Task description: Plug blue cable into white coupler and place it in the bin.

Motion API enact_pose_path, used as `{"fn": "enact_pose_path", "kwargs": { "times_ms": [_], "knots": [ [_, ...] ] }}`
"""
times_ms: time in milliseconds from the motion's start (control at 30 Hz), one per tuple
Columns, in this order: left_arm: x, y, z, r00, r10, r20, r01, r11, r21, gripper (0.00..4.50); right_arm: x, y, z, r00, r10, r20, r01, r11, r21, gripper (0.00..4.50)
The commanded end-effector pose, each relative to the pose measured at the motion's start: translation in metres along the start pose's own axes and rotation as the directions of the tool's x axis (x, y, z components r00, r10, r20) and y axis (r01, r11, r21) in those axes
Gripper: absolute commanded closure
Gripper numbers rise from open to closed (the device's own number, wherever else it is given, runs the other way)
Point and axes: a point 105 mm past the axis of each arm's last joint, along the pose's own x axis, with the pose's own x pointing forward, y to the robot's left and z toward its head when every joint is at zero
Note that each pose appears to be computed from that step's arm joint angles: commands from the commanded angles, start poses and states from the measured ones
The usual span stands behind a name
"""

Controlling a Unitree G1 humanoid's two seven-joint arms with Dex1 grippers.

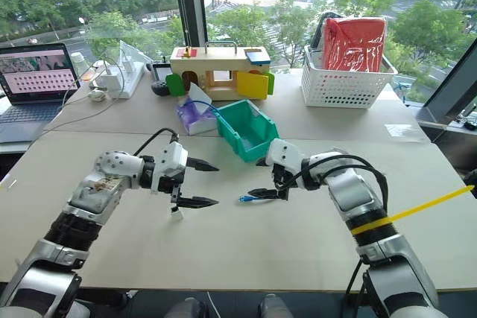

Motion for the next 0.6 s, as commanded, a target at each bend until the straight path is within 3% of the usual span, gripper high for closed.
{"fn": "enact_pose_path", "kwargs": {
  "times_ms": [33, 267, 600],
  "knots": [
    [0.013, 0.000, -0.003, 0.998, -0.053, -0.035, 0.054, 0.998, 0.036, 0.00, -0.025, 0.003, 0.018, 0.995, -0.091, 0.052, 0.088, 0.995, 0.050, 0.19],
    [0.051, 0.004, -0.021, 0.985, -0.115, -0.132, 0.116, 0.993, -0.001, 0.00, -0.055, 0.016, 0.009, 0.961, -0.275, 0.003, 0.271, 0.948, 0.166, 0.19],
    [0.066, 0.020, -0.035, 0.970, -0.091, -0.224, 0.079, 0.995, -0.063, 0.00, -0.064, 0.023, 0.011, 0.932, -0.363, -0.017, 0.358, 0.908, 0.219, 0.19]
  ]
}}
